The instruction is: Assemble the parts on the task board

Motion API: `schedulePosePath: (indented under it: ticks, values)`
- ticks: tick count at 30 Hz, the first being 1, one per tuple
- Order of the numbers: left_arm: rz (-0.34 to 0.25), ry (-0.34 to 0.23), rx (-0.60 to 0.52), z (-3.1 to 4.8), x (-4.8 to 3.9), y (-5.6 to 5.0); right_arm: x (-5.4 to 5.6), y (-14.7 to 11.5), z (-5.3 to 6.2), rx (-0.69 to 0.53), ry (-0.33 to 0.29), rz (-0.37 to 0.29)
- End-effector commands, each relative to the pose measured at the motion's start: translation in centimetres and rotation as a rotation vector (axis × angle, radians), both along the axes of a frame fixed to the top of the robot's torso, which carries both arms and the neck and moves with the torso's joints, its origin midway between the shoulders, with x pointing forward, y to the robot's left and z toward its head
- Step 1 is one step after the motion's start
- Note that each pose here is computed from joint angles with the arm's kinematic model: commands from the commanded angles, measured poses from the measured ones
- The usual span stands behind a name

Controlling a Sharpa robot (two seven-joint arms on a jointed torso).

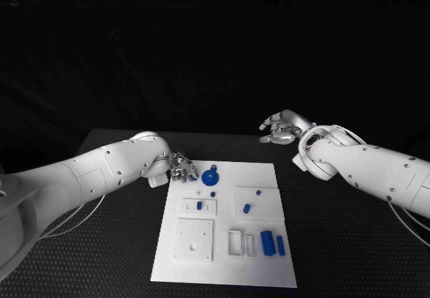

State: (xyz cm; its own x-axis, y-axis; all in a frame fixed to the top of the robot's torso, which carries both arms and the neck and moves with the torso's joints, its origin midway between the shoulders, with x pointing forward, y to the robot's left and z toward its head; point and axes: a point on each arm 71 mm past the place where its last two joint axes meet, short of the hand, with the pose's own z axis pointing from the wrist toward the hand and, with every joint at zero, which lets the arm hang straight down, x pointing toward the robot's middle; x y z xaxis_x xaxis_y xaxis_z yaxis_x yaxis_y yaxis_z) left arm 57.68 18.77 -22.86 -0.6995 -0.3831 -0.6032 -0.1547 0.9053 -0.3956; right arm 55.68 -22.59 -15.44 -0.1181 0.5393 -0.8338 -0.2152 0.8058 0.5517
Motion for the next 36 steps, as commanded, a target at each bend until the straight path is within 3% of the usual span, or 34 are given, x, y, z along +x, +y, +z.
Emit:
schedulePosePath:
  ticks: [1,11,17,22,28,36]
  values:
    - [0.044,-0.011,-0.041,0.14,-0.34,0.2,0.0,0.0,-0.1,-0.001,0.004,0.012]
    - [0.03,-0.027,-0.048,0.69,-2.56,1.5,-0.1,-0.5,-0.1,-0.001,0.007,0.008]
    - [-0.017,-0.097,0.007,1.19,-4.24,2.5,0.0,-0.6,-0.2,0.003,0.017,0.014]
    - [-0.056,-0.128,0.03,1.29,-5.68,2.5,0.0,-0.6,-0.3,0.011,0.023,0.022]
    - [-0.078,-0.137,0.064,0.45,-7.21,2.9,-0.1,-1.0,-0.6,0.039,0.034,0.026]
    - [-0.078,-0.147,0.062,0.22,-7.97,2.7,0.1,-1.0,-0.9,0.088,0.06,0.053]
